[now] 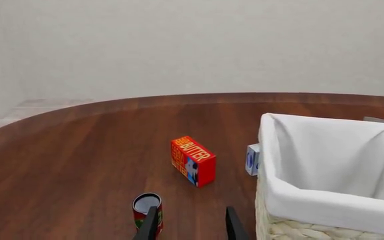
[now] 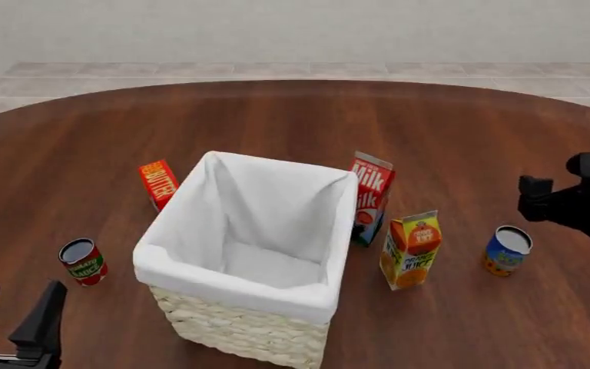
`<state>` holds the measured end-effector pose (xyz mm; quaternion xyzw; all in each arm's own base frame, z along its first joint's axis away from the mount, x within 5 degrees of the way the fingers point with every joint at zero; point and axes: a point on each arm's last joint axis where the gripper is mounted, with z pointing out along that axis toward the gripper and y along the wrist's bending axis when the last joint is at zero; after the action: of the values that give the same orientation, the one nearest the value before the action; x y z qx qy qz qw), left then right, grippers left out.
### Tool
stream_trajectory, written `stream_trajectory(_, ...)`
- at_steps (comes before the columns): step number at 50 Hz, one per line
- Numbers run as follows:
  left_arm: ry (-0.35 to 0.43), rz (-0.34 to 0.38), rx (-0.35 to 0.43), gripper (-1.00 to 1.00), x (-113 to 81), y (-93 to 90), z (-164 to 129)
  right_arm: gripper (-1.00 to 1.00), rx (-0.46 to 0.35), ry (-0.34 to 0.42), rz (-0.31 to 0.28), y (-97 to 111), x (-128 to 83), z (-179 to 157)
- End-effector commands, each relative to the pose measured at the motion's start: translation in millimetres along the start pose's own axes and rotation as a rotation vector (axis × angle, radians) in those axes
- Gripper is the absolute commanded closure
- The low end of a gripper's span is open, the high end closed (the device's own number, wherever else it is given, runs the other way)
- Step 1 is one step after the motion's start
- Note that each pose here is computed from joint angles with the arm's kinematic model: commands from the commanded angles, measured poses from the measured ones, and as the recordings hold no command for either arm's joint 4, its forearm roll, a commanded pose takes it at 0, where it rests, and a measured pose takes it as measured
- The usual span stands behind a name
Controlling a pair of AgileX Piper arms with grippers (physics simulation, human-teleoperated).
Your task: Pick up the alphabet soup and the tomato sauce, and put them in the basket.
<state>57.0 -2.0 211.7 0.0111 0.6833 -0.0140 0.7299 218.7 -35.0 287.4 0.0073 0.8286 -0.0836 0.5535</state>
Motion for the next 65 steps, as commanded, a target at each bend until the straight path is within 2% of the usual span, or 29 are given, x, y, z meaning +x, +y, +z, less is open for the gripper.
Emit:
stream_trajectory(1,0.003,-0.002,0.002,-1.00,0.3,-0.1,-0.1,-1.00,0.014,0.060,0.006,-3.6,15.1,14.3)
stream_trajectory(37,0.015,0.003,0.006,-1.00,0.3,-0.4,3.6,-1.00,0.025,0.169,0.027,-3.5,71.7,57.4)
stream_trajectory(65,0.016,0.001,0.006,-1.00,0.7,-0.4,2.7,-1.00,0.032,0.202,0.021,-5.5,89.5,78.1)
